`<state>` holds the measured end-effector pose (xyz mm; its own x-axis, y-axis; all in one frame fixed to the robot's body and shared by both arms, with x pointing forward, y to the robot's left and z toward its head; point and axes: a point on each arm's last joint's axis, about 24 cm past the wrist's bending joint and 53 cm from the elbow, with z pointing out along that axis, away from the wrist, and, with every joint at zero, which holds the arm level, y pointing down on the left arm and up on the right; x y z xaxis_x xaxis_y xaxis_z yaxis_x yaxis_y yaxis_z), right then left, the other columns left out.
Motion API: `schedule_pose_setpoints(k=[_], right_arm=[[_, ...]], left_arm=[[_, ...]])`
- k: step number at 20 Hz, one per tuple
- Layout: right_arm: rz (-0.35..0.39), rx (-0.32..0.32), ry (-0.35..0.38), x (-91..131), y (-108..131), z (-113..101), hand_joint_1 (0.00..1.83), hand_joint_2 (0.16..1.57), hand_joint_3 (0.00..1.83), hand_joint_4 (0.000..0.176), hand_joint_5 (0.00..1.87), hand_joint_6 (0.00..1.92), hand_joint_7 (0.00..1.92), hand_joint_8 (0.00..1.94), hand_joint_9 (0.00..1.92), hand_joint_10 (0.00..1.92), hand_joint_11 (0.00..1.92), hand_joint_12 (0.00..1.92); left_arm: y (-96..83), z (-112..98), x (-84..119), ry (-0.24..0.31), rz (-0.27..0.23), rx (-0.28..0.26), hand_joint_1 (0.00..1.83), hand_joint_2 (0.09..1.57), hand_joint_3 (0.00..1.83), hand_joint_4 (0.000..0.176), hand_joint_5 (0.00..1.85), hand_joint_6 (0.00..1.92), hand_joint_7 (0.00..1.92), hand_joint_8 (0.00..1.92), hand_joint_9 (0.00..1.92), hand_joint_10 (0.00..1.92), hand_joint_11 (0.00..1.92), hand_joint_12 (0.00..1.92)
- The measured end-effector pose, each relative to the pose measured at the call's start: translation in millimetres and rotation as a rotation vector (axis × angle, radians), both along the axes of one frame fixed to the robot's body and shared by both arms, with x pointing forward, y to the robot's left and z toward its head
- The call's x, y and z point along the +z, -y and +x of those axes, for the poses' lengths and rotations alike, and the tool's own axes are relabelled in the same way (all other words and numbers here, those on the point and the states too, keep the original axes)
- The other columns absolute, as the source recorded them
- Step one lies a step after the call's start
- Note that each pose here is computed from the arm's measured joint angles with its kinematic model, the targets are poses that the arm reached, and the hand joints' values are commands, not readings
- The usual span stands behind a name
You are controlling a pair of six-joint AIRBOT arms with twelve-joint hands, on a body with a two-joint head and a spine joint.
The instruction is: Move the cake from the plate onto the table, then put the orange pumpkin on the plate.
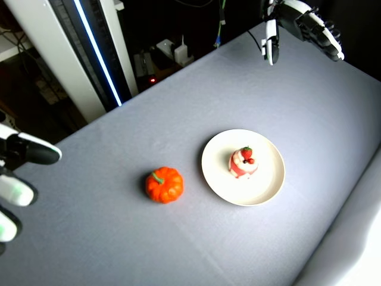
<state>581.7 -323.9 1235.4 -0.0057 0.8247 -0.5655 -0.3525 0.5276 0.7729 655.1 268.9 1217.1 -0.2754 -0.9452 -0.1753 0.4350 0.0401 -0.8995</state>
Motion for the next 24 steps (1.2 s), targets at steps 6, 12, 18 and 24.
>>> schedule_pose_setpoints(k=[6,12,18,24], right_arm=[[0.006,-0.003,0.005,0,0,-1,0.52,0.85,0.00,0.176,0.00,0.00,0.00,0.00,0.00,0.00,0.00,0.00],[0.013,0.002,-0.006,-6,-2,-1,0.58,0.83,0.00,0.176,0.00,0.00,0.00,0.00,0.00,0.00,0.00,0.00],[0.005,0.016,-0.013,-8,-5,0,0.67,0.86,0.00,0.176,0.00,0.00,0.00,0.00,0.00,0.00,0.00,0.00],[-0.003,0.022,-0.029,-12,-6,1,0.75,0.89,0.01,0.176,0.00,0.00,0.00,0.00,0.00,0.00,0.00,0.00]], left_arm=[[2.4,-2,-3,-0.003,0.010,-0.010,0.72,0.74,0.00,0.176,0.00,0.00,0.00,0.00,0.00,0.00,0.00,0.00],[7.8,9,-22,-0.043,0.038,-0.017,0.77,0.74,0.00,0.176,0.00,0.00,0.00,0.00,0.00,0.00,0.00,0.00],[56.2,62,-15,-0.046,0.120,-0.087,0.84,0.91,0.01,0.092,0.00,0.00,0.17,0.01,0.25,0.03,0.00,0.98],[126.7,89,7,0.014,0.304,-0.198,1.07,1.06,0.00,0.000,0.20,0.01,0.51,0.05,0.41,0.81,0.00,1.62]])
